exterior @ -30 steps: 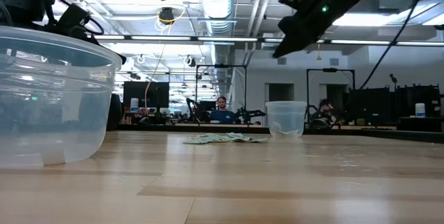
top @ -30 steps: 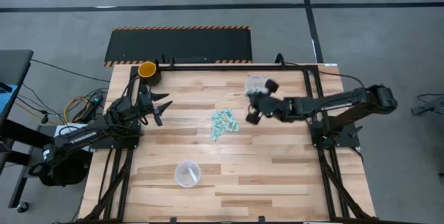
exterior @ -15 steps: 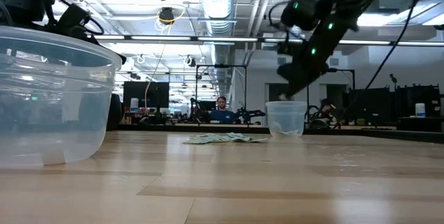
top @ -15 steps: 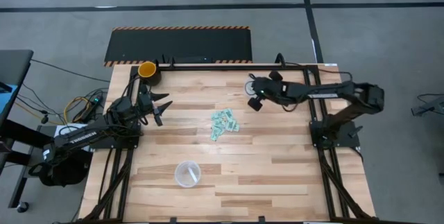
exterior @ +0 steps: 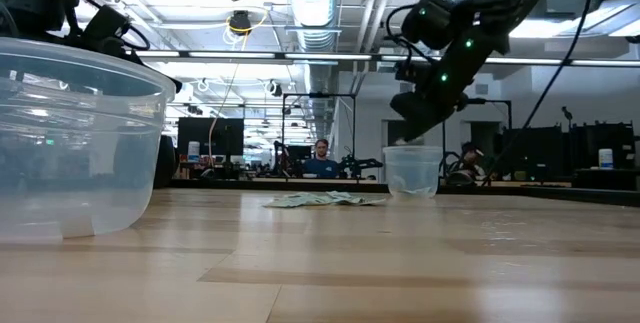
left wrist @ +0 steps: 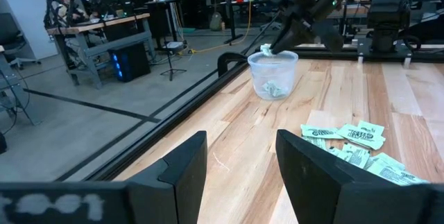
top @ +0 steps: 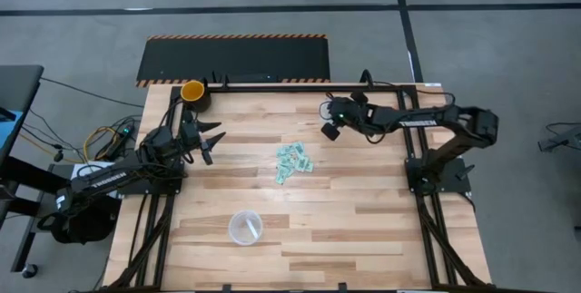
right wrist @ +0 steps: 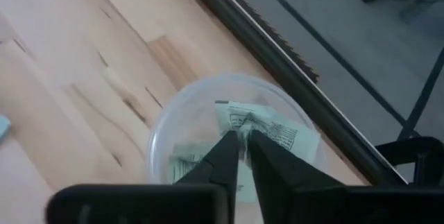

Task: Pick and place Stevia / Truvia into bins
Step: Put the stevia packet into the top container

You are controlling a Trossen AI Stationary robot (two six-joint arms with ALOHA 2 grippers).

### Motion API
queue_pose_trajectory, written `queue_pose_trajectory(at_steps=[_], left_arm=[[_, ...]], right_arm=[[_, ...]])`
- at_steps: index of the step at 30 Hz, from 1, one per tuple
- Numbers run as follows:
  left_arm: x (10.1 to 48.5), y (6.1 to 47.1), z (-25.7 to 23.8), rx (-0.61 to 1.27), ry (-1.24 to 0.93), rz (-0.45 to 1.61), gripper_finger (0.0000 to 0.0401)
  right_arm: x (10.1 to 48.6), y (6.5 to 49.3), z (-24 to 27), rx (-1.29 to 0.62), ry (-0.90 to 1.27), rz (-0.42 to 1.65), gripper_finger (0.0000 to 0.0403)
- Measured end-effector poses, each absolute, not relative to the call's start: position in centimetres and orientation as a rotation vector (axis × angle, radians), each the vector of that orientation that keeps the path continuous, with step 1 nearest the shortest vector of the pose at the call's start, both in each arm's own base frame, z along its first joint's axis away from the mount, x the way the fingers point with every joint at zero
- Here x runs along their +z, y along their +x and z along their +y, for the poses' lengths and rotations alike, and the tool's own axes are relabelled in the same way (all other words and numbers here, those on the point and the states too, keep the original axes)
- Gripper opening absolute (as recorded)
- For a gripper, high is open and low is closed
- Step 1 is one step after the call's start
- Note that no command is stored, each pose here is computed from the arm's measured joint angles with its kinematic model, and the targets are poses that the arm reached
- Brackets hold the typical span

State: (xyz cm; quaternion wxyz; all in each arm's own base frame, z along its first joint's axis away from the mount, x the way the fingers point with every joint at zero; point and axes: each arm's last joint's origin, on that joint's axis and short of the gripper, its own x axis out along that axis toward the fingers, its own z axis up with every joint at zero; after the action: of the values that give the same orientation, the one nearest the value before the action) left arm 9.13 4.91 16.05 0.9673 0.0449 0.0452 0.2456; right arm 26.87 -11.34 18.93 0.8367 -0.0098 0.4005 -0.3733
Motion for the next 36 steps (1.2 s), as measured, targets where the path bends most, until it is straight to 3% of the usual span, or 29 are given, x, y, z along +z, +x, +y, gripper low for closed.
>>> queue_pose_trajectory(at_steps=[7, 12, 24, 36], left_arm=[[16.0, 9.1, 4.9, 0.497, 0.091, 0.092, 0.0163], [16.0, 9.1, 4.9, 0.497, 0.091, 0.091, 0.0163], [16.0, 9.1, 4.9, 0.496, 0.091, 0.091, 0.0163], [16.0, 9.1, 4.9, 0.497, 0.091, 0.091, 0.0163]], right_arm=[[20.0, 26.5, -10.1, -0.751, -0.040, 0.844, 0.0104], [20.9, 26.1, -8.8, -0.716, -0.027, 0.835, 0.0126], [23.4, 22.4, -3.9, -0.222, 0.130, 0.969, 0.0117], [24.1, 20.7, -2.4, -0.208, 0.246, 1.013, 0.0116]])
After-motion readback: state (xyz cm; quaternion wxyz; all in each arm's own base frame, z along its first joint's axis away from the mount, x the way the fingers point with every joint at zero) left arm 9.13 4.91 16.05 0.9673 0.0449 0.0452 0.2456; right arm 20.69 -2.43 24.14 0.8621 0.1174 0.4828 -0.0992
